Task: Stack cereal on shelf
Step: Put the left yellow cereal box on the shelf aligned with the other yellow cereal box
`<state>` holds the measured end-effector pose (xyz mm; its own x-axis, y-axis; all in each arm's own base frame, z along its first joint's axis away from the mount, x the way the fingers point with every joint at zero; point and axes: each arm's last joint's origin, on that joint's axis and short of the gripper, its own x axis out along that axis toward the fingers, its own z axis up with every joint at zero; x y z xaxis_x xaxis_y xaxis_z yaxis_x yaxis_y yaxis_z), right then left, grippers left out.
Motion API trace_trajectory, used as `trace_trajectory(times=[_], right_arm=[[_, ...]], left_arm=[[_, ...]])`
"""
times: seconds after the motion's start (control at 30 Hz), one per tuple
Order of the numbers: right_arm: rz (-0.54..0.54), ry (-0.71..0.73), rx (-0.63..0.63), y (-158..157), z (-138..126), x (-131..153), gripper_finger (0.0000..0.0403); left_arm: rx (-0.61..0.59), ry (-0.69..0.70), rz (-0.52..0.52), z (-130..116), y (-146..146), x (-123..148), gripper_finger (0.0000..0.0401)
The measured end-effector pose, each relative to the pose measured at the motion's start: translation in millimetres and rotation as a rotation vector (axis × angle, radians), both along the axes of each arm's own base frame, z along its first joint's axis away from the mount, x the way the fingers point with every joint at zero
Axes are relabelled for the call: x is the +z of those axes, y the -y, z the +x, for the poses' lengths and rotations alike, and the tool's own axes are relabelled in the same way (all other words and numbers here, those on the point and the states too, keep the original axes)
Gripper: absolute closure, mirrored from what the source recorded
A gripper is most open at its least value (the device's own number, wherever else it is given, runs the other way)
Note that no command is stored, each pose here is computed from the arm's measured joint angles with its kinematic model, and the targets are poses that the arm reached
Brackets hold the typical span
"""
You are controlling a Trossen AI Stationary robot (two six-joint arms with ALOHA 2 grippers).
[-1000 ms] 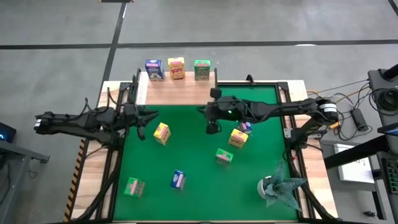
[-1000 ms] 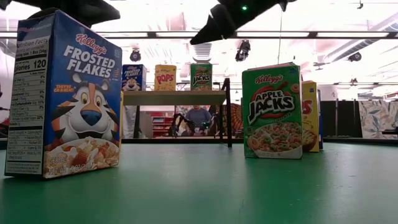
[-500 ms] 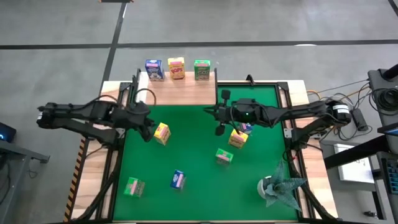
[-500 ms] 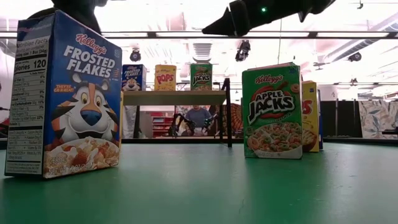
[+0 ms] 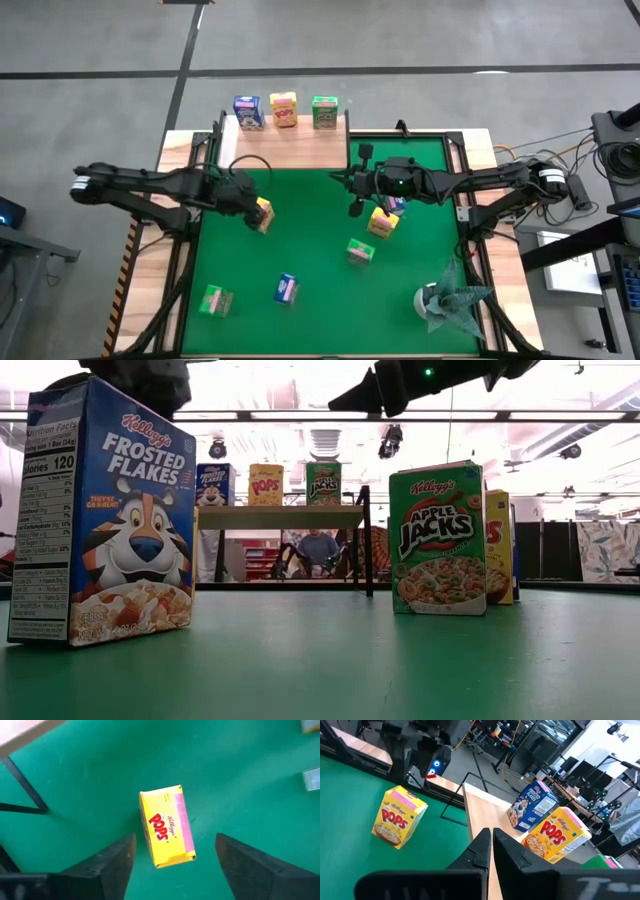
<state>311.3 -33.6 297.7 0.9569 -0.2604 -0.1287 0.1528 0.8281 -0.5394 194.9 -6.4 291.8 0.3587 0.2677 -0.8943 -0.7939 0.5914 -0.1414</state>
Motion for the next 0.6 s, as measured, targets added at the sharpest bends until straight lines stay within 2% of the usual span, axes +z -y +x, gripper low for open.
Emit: trace_trajectory(times=[0.2,0.6], right_arm=[[-0.007,-0.011,-0.001,0.1,-0.1,-0.8,0.0394],[-0.006,-0.03,-0.001,0.0,-0.3,-2.7,0.0394]], left_arm=[[0.005,-0.048,0.012,15.4,0.9,-13.7,0.0108],[-0.009,-0.161,0.079,32.2,0.8,-36.6,0.0111]])
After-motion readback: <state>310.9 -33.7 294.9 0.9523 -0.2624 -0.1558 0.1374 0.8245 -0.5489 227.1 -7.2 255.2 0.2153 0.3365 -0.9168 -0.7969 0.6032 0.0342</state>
